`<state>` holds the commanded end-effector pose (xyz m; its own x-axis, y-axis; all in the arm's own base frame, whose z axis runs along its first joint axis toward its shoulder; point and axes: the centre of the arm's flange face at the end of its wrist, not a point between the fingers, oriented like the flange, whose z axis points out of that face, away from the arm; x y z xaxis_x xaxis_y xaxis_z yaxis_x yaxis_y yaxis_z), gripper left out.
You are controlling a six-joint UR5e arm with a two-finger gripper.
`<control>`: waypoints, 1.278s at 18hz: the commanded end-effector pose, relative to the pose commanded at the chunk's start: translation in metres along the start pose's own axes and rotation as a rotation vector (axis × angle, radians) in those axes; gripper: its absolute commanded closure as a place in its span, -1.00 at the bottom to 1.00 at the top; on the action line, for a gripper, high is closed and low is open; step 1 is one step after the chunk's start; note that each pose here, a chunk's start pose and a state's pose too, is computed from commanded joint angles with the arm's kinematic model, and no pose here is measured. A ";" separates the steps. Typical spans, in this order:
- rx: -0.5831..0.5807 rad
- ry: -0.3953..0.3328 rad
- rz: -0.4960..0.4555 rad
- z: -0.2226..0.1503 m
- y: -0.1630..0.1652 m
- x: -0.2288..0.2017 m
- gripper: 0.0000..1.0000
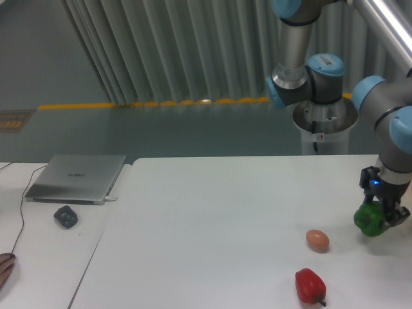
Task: Place the green pepper on the table
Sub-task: 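Carry the green bell pepper over the table and lower it, then open the gripper to release the green pepper and lift away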
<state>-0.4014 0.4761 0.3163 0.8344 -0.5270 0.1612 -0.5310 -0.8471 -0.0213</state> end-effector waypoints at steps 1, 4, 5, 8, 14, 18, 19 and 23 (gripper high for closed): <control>-0.006 0.001 0.007 0.001 -0.005 0.001 -0.16; -0.020 -0.001 0.009 0.002 -0.005 0.002 -0.67; -0.020 0.000 0.011 0.003 -0.005 0.001 -0.90; -0.027 -0.001 0.008 0.003 -0.005 0.001 -1.00; -0.024 -0.013 0.008 -0.003 -0.005 0.002 -1.00; -0.019 -0.050 0.007 -0.020 -0.005 0.001 -1.00; -0.017 -0.066 0.011 -0.027 -0.005 0.001 -1.00; -0.014 -0.134 0.037 -0.053 -0.005 -0.001 -1.00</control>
<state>-0.4074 0.4850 0.3689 0.8261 -0.5629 0.0270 -0.5628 -0.8265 -0.0107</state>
